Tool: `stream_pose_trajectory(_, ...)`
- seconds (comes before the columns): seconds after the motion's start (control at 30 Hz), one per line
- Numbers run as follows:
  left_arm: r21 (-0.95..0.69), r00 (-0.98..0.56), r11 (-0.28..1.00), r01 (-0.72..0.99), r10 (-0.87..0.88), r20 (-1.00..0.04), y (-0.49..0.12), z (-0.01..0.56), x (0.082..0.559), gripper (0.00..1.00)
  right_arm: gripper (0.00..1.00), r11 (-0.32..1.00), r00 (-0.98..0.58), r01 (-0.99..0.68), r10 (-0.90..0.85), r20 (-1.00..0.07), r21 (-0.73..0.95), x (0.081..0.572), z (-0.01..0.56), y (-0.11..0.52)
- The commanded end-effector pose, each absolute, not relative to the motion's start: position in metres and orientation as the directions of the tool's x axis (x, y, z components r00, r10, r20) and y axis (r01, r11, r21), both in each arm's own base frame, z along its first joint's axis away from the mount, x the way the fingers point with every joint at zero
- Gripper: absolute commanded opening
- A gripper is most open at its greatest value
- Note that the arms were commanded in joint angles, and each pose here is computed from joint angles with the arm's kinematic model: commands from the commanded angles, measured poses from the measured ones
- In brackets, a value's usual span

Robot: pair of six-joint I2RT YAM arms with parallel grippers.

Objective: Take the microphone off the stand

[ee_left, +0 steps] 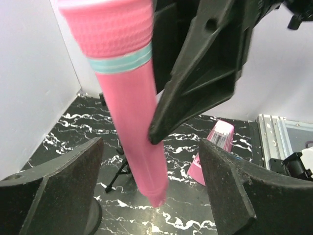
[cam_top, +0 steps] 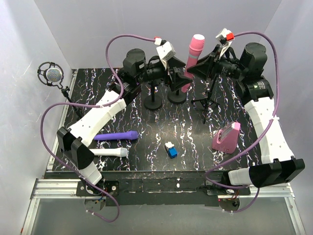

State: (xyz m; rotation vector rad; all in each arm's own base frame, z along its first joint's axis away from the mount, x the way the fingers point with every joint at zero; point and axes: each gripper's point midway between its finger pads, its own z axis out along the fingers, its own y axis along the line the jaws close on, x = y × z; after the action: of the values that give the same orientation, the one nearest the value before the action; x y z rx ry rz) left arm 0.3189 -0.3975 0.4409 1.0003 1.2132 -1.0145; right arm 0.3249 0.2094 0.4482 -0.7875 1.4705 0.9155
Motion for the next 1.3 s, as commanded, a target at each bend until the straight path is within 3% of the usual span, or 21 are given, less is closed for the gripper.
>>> stream_pose_trajectory(0.0, 0.033, 0.044, 0.185, 0.982, -0.055, -0.998, -0.401, 0.44, 0.314, 0.74, 0.01, 0.339, -0.033, -0.938, 0.122, -0.992, 0.072, 0.298, 0.496, 0.219)
stream_pose_trajectory(0.23, 0.024, 0.038, 0.207, 0.978, -0.066, -0.997, -0.406, 0.438, 0.323, 0.59, 0.01, 0.341, -0.046, -0.936, 0.119, -0.992, 0.084, 0.298, 0.495, 0.219)
stream_pose_trajectory(0.37, 0.036, 0.051, 0.192, 0.981, -0.077, -0.996, -0.406, 0.445, 0.321, 0.42, 0.02, 0.383, -0.082, -0.916, 0.108, -0.991, 0.118, 0.306, 0.48, 0.217)
stream_pose_trajectory(0.4, 0.035, 0.049, 0.191, 0.981, -0.073, -0.996, -0.407, 0.443, 0.32, 0.36, 0.1, 0.406, -0.088, -0.906, 0.109, -0.99, 0.125, 0.31, 0.478, 0.216)
stream_pose_trajectory(0.53, 0.027, 0.042, 0.211, 0.977, -0.066, -0.997, -0.402, 0.439, 0.32, 0.02, 0.64, 0.505, -0.062, -0.856, 0.11, -0.992, 0.109, 0.326, 0.481, 0.206)
stream_pose_trajectory(0.63, 0.008, 0.021, 0.221, 0.975, -0.054, -0.998, -0.4, 0.431, 0.319, 0.0, 0.75, 0.551, -0.045, -0.827, 0.131, -0.99, 0.11, 0.337, 0.496, 0.2)
stream_pose_trajectory(0.87, 0.004, 0.016, 0.238, 0.971, -0.048, -0.999, -0.397, 0.426, 0.319, 0.0, 0.76, 0.534, -0.016, -0.838, 0.183, -0.983, 0.113, 0.341, 0.531, 0.203)
stream_pose_trajectory(0.97, 0.008, 0.019, 0.238, 0.971, -0.047, -0.999, -0.397, 0.425, 0.32, 0.0, 0.59, 0.519, -0.034, -0.845, 0.19, -0.981, 0.13, 0.344, 0.53, 0.206)
stream_pose_trajectory(1.0, 0.008, 0.019, 0.239, 0.971, -0.047, -0.999, -0.397, 0.425, 0.32, 0.01, 0.51, 0.515, -0.039, -0.846, 0.19, -0.981, 0.134, 0.346, 0.527, 0.207)
stream_pose_trajectory(1.1, -0.001, 0.016, 0.287, 0.958, -0.059, -0.998, -0.395, 0.429, 0.328, 0.52, 0.33, 0.498, -0.061, -0.855, 0.183, -0.981, 0.146, 0.348, 0.52, 0.21)
stream_pose_trajectory(1.13, -0.002, 0.018, 0.297, 0.955, -0.066, -0.998, -0.395, 0.432, 0.33, 0.62, 0.29, 0.494, -0.063, -0.857, 0.181, -0.981, 0.147, 0.347, 0.518, 0.21)
stream_pose_trajectory(1.2, -0.018, 0.01, 0.314, 0.949, -0.088, -0.996, -0.395, 0.441, 0.332, 0.73, 0.26, 0.488, -0.061, -0.861, 0.175, -0.983, 0.141, 0.347, 0.514, 0.211)
stream_pose_trajectory(1.27, -0.026, 0.008, 0.311, 0.95, -0.106, -0.994, -0.395, 0.451, 0.332, 0.77, 0.24, 0.484, -0.049, -0.866, 0.173, -0.984, 0.128, 0.345, 0.513, 0.211)
